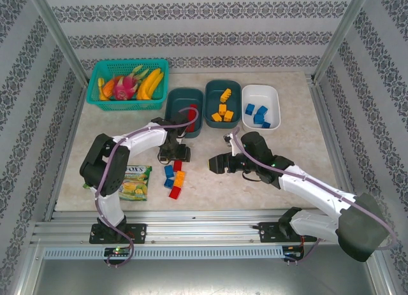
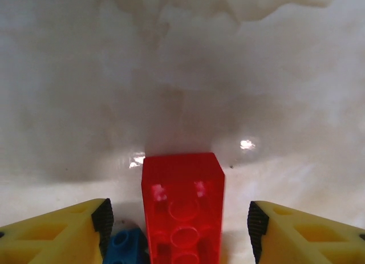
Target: Sort the legos into containers by color
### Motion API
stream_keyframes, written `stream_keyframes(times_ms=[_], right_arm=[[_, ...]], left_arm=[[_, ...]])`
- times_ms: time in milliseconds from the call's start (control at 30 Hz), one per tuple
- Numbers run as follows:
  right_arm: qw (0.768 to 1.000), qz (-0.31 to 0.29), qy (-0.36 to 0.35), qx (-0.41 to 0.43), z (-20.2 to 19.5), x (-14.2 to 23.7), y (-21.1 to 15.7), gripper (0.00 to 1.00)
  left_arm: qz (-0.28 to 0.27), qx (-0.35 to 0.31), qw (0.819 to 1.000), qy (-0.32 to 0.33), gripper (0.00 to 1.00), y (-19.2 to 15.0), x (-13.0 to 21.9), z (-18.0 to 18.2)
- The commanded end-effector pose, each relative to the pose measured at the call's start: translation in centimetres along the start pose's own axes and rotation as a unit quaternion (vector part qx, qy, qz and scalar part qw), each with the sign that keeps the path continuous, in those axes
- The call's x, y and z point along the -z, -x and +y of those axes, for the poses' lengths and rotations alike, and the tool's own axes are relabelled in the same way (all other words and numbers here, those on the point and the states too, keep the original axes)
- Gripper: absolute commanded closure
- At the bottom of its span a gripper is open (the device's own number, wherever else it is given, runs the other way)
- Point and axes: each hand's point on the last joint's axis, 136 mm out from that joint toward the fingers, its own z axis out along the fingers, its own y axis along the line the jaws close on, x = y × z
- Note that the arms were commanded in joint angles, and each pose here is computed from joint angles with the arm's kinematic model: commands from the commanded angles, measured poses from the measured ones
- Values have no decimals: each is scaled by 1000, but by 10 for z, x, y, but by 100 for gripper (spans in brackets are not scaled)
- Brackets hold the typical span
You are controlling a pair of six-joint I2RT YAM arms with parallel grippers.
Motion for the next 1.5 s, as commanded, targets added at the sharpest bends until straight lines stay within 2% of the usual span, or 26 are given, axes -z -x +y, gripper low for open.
stream_keyframes(times_ms=[0,100,233,333,433,533,667,767,967,1167,1300,1467], right_arm=[[1000,-12,-4,2,2,3,2,25],[1000,-15,-3,0,3,4,2,25],[1000,-16,-5,-2,2,5,1,25],[1000,-19,-6,-2,3,6,2,25],[999,-32,-8,0,6,10,10,26],[998,-58,-10,4,13,17,27,25],[995,-97,-15,0,19,24,54,25],[991,-130,-16,-17,18,26,77,25],[980,-190,-3,-64,14,26,124,25],[974,-210,3,-90,6,23,152,25],[973,-210,3,-93,2,25,160,25],[974,-204,1,-101,-5,25,158,25]], left_arm=[[-9,-12,1000,10,38,6,-6,-2],[-9,-14,1000,17,43,8,-12,-1],[-16,-23,999,31,62,12,-13,-1],[-30,-28,999,34,68,16,-7,-4],[-54,-27,997,41,69,25,12,-5],[-93,-30,994,41,70,43,46,-10],[-146,-35,988,31,70,77,90,-23],[-173,-31,984,28,69,106,106,-28],[-227,3,973,43,70,181,115,-18],[-277,15,958,69,69,248,110,-7],[-297,16,951,80,69,277,91,-3],[-288,38,952,92,67,290,62,10]])
